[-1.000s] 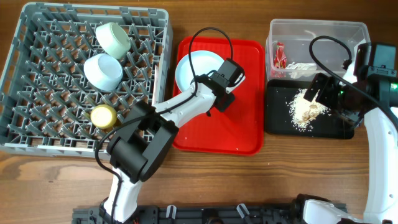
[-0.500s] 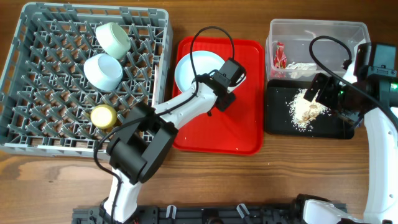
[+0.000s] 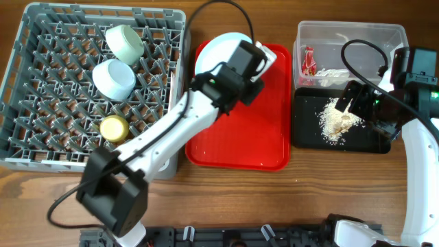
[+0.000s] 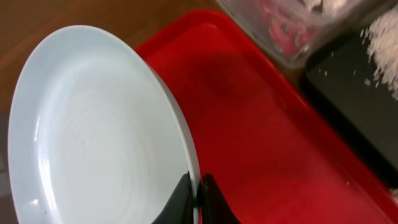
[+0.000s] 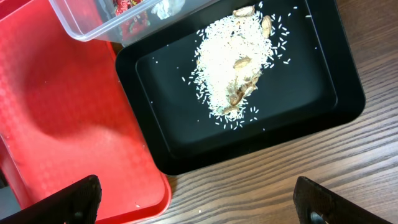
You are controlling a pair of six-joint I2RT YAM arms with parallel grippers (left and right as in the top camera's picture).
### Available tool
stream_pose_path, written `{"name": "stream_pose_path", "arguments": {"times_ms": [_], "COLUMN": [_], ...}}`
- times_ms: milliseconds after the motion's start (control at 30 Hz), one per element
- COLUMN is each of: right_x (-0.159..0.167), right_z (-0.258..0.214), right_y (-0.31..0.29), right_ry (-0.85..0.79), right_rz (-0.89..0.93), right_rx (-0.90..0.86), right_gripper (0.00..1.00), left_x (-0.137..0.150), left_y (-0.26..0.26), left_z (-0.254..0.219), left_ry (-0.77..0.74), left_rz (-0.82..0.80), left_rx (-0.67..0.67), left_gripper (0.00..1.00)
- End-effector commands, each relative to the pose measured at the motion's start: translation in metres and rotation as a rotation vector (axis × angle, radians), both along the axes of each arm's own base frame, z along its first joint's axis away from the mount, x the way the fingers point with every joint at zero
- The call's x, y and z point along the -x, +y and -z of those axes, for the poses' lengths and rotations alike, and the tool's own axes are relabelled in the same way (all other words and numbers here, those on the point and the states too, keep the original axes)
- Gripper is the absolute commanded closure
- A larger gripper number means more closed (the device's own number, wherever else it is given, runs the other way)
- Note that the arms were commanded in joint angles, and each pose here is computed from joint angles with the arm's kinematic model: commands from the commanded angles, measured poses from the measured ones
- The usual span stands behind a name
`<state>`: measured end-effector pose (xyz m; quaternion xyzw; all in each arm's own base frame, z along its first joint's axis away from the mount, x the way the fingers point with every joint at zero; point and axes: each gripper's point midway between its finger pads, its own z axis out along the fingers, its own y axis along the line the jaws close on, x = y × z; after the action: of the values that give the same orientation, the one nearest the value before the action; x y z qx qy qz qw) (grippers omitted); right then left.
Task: Sort waste into correct bins and load items into the dishwasher rack
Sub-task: 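Lift the white plate and stand it upright in the rack's right side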
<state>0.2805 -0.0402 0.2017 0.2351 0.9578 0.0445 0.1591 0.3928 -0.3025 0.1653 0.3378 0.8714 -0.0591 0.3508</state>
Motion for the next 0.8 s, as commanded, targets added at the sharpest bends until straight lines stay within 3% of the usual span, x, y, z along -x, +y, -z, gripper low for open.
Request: {"name": "stream_pose_path", "arguments": {"times_ms": [0,167,500,767], "right_x": [-0.002,-0.002,-0.002,-0.002], "right_z": [-0.008,-0.008,-0.008,-0.008], "right_y": [0.000,0.000,0.000,0.000], "right_ry": [-0.026,-0.026,-0.026,-0.026], "right_rz": [-0.017,-0.018,-0.018,-0.018], "right_rx": [0.003,0.003,0.004,0.004], "right_gripper": [0.00,0.00,0.00,0.00], "left_x": [-0.015,-0.031,-0.041,-0.054], "left_y": [0.021,0.057,0.109,0.146], "left_z": [-0.052,-0.084,-0.111,-0.105], "left_ry": [-0.064,-0.061,0.249,0.386], "left_rz": [-0.105,-0.238,-0.250,-0.295], "left_rx": [0.128,0.272,0.744,0.907], "left_gripper": [0.96,0.96,0.96,0.96]}}
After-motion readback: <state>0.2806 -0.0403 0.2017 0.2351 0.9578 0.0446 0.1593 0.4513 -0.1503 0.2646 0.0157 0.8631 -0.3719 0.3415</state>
